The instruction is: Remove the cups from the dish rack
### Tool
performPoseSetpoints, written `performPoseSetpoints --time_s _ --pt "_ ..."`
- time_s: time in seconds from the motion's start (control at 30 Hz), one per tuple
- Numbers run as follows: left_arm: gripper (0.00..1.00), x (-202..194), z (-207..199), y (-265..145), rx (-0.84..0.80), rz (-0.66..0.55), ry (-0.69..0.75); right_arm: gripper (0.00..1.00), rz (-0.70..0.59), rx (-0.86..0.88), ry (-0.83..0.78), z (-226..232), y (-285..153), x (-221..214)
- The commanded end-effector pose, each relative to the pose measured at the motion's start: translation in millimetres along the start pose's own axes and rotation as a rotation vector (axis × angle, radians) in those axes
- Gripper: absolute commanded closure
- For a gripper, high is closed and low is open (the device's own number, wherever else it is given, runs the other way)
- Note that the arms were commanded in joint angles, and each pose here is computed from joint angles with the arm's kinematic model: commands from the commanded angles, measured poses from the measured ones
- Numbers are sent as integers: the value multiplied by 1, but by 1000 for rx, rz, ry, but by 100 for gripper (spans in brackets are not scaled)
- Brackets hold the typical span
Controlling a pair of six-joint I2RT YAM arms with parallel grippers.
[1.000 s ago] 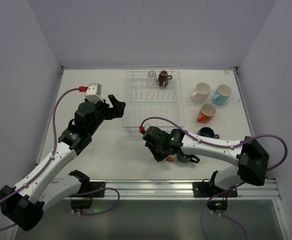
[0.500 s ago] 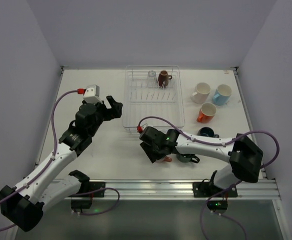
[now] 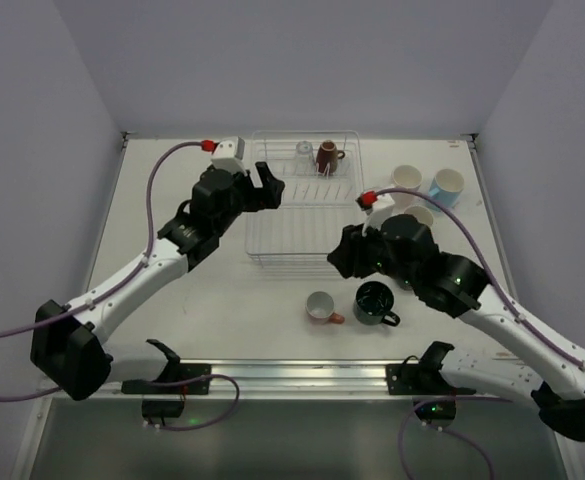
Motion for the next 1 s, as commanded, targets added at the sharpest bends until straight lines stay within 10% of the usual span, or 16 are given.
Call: performPoseSetpoints --time_s 0.0,0.2,0.97 --pt "11 19 -21 37 -30 -53 42 59 -119 2 64 -22 -3 18" --pt "13 10 -29 108 4 1 143 76 -252 -71 180 -51 -7 29" --pt "17 -16 17 278 219 -22 297 75 -346 -24 186 -55 -19 21"
Point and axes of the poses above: each gripper's point midway between its finger pads, its own y axis out along the fingers, its own z axis along the line the jaws close on, x = y × z, the point moved 3 cm from there along -y, back along the fingers, and after that the axes turned 10 degrees about -y, right-handed, at the moved point
